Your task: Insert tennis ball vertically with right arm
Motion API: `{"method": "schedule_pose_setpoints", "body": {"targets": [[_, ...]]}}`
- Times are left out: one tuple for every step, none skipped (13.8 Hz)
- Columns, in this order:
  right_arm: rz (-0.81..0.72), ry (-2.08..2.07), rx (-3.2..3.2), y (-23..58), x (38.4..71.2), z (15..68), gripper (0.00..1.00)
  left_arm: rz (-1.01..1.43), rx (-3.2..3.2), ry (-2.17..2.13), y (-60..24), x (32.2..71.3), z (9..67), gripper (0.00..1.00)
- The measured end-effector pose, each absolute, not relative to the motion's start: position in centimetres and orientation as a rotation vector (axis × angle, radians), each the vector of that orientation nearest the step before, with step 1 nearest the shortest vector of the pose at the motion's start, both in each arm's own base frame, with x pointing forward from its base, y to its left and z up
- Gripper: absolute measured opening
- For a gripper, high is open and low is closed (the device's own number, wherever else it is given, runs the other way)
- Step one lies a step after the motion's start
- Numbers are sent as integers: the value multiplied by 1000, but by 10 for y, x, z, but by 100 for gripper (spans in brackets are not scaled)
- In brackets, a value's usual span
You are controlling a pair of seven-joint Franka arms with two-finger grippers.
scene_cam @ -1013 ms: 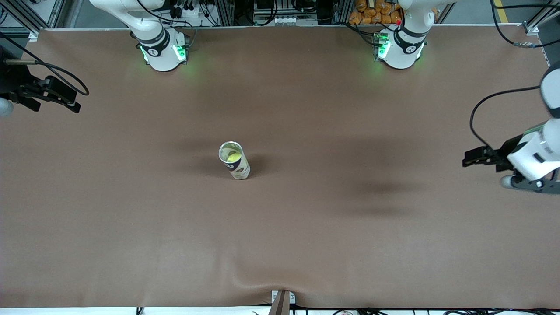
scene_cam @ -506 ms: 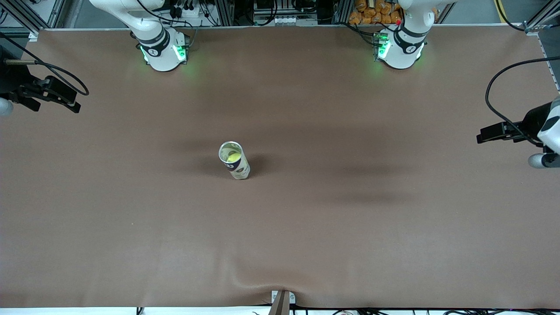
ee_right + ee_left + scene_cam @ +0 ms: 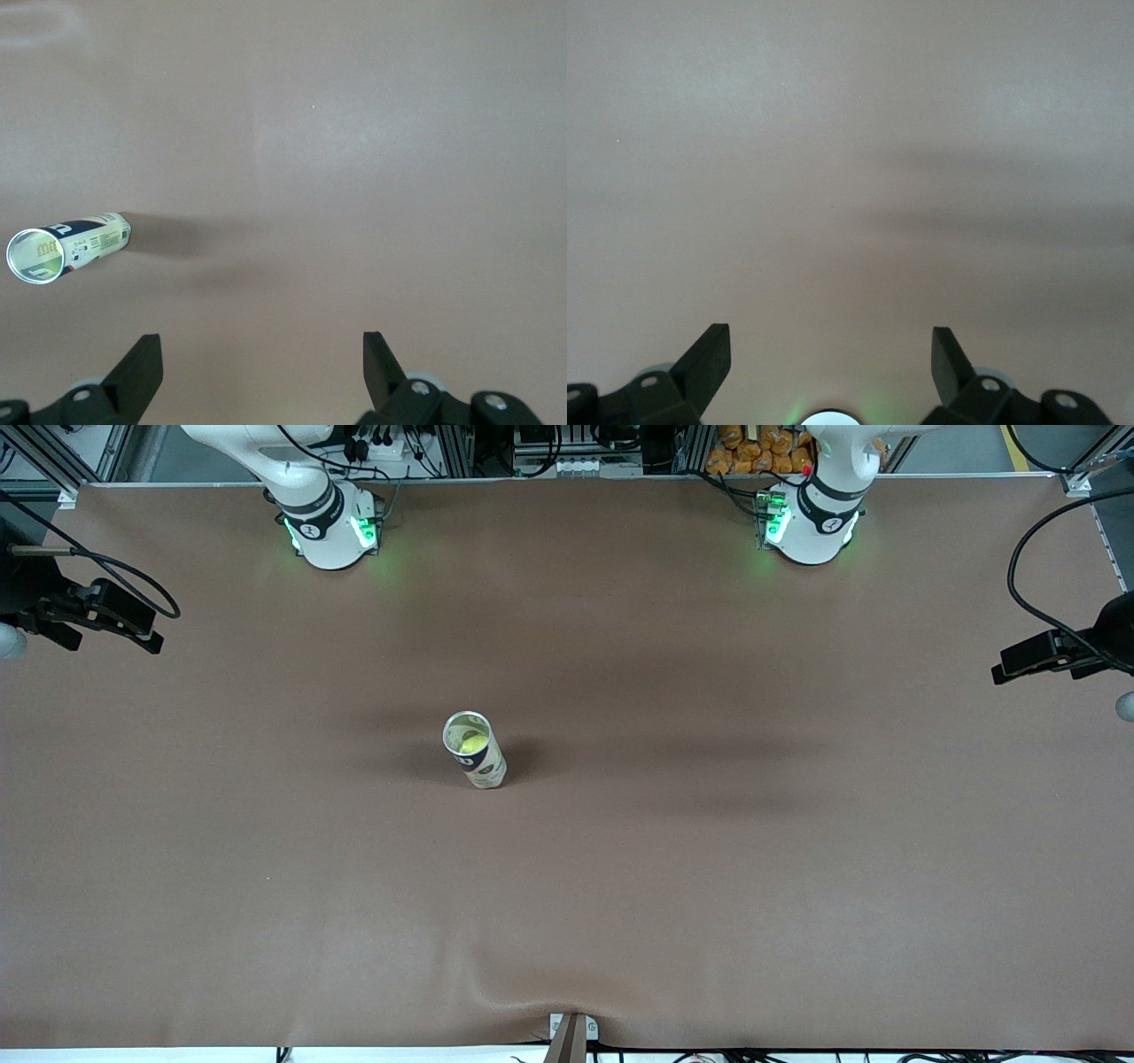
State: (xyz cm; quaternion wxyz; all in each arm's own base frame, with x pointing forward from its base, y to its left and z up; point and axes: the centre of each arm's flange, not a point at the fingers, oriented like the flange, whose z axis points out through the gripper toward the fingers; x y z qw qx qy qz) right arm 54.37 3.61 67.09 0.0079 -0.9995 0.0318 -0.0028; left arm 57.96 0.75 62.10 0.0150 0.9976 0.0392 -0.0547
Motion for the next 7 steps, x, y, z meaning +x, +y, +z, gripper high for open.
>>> {"method": "schedule_pose_setpoints", "body": {"targets": [[-9,99,-3124,36,544,671,100,-171,3109,121,5,579,622,100],[-9,98,-3124,36,544,671,100,-175,3113,124,4,578,622,100],[-9,93,-3124,36,544,671,100,-178,3115,130,5,578,622,100],[-9,87,-3125,36,544,671,100,-181,3115,136,8,578,622,100],[-9,82,-3125,36,544,671,100,-184,3115,140,9,578,621,100],[-9,74,-3125,36,544,671,100,-187,3115,140,9,578,620,100],[-9,68,-3125,35,544,671,100,-191,3115,136,7,578,619,100]]}}
